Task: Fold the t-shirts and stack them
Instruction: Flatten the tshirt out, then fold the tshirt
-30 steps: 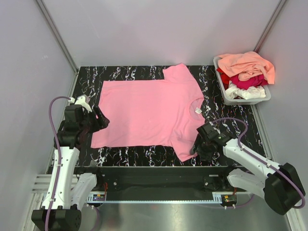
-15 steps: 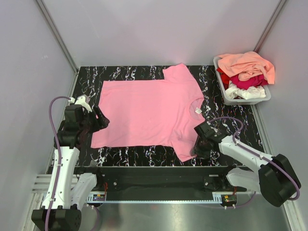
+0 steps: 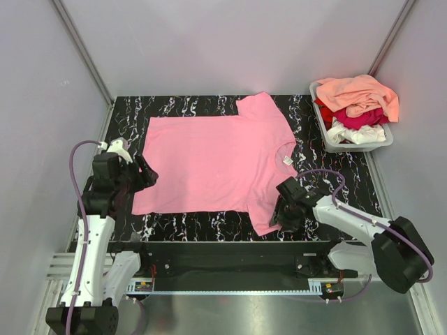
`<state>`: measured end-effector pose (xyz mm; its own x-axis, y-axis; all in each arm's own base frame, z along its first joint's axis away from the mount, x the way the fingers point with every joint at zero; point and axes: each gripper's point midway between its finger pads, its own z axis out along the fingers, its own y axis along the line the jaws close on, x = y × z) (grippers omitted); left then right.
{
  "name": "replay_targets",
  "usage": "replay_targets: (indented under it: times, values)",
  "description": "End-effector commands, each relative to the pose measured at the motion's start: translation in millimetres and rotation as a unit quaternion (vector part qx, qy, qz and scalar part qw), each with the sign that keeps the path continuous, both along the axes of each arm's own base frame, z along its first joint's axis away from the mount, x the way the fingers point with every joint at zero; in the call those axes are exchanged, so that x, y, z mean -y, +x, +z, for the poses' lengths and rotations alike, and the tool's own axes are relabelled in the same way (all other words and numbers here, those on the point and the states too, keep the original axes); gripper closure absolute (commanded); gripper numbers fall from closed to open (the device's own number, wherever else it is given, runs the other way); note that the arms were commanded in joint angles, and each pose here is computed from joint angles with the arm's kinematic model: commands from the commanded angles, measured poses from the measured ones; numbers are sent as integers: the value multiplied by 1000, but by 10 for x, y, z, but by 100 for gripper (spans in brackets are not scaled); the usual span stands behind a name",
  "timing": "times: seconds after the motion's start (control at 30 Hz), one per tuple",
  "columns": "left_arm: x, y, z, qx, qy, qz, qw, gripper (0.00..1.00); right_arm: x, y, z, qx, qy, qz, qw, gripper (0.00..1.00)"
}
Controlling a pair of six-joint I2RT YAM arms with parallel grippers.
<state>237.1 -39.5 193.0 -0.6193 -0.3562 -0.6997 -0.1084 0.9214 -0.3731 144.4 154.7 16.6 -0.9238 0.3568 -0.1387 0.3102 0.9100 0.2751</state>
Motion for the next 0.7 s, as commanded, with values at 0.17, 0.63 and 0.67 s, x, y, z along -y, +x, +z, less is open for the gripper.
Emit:
replay_targets:
  times: [0.17, 0.63, 0.67]
  values:
    - [-19, 66, 81, 26, 4, 4, 1000, 34, -96, 108, 436, 81, 21, 26, 996, 39]
    - [-24, 68, 86, 28, 5, 4, 1000, 34, -341, -37, 200, 54, 16, 71, 996, 40]
    - [-22, 68, 86, 28, 5, 4, 1000, 34, -338, -36, 153, 49, 10, 71, 996, 40]
